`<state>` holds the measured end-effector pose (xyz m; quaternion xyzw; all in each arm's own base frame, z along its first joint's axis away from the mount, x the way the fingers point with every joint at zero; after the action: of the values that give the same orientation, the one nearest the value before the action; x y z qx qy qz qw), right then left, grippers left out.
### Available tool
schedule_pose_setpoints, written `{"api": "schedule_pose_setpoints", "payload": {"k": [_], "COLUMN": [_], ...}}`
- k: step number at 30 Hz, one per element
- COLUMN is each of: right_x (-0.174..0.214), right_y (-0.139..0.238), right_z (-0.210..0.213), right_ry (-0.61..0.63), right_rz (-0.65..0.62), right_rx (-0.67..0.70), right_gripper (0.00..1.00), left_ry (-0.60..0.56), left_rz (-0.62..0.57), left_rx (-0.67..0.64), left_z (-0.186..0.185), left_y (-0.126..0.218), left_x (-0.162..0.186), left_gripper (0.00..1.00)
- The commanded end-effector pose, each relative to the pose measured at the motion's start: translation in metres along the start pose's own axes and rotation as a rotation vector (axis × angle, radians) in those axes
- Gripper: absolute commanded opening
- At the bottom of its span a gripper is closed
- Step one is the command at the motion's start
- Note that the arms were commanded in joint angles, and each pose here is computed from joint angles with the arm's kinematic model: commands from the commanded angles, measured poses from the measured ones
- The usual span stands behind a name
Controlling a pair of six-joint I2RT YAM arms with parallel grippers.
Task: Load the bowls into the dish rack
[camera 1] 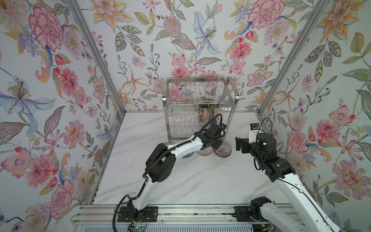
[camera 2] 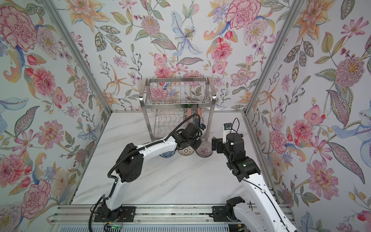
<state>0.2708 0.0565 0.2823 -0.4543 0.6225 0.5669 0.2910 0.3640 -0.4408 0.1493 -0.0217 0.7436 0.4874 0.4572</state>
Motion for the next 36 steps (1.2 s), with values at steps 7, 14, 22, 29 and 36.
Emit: {"api": "schedule_pose_setpoints", "payload": {"k": [7,14,22,29,36], "right_x": [0.001,0.001,0.0,0.0,0.001], "right_y": [0.002,0.001,0.002,0.002,0.001], "right_z": [-0.002,-0.002,-0.002,-0.002,-0.002], "right_ry": [-0.017,-0.016,-0.017,-0.017,-0.017], "right_rz": [-0.004,0.001,-0.003,-0.003,0.001], "right_rx": [0.005,0.001,0.002,0.003,0.002], "right_gripper": [0.99,0.99,0.99,0.99,0.99], "left_ry": [0.011,0.019,0.026,0.028,0.02], "left_rz": [0.068,0.1,0.113,0.112,0.096], "left_rx": [0.022,-0.01,-0.014,-0.018,-0.031], "left_z": [0.004,0.012,0.015,0.016,0.017], "left_y": [-0.012,-0.022,-0.032,-0.033,-0.025], "left_x": [0.019,0.035,0.04,0.04,0.032], "left_gripper": [0.33,0.34,0.31,0.22,0.14]}}
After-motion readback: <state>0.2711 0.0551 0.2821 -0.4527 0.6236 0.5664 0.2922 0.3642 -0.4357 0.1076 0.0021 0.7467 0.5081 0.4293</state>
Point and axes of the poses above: each gripper's point midway between its finger pads, its own y axis back along the fingers, its own z axis along the line the jaws close on, x = y × z, the point moved 4 cm from there along y, back along the fingers, and after that the axes turned 9 degrees about y, right-handed, at the moved point
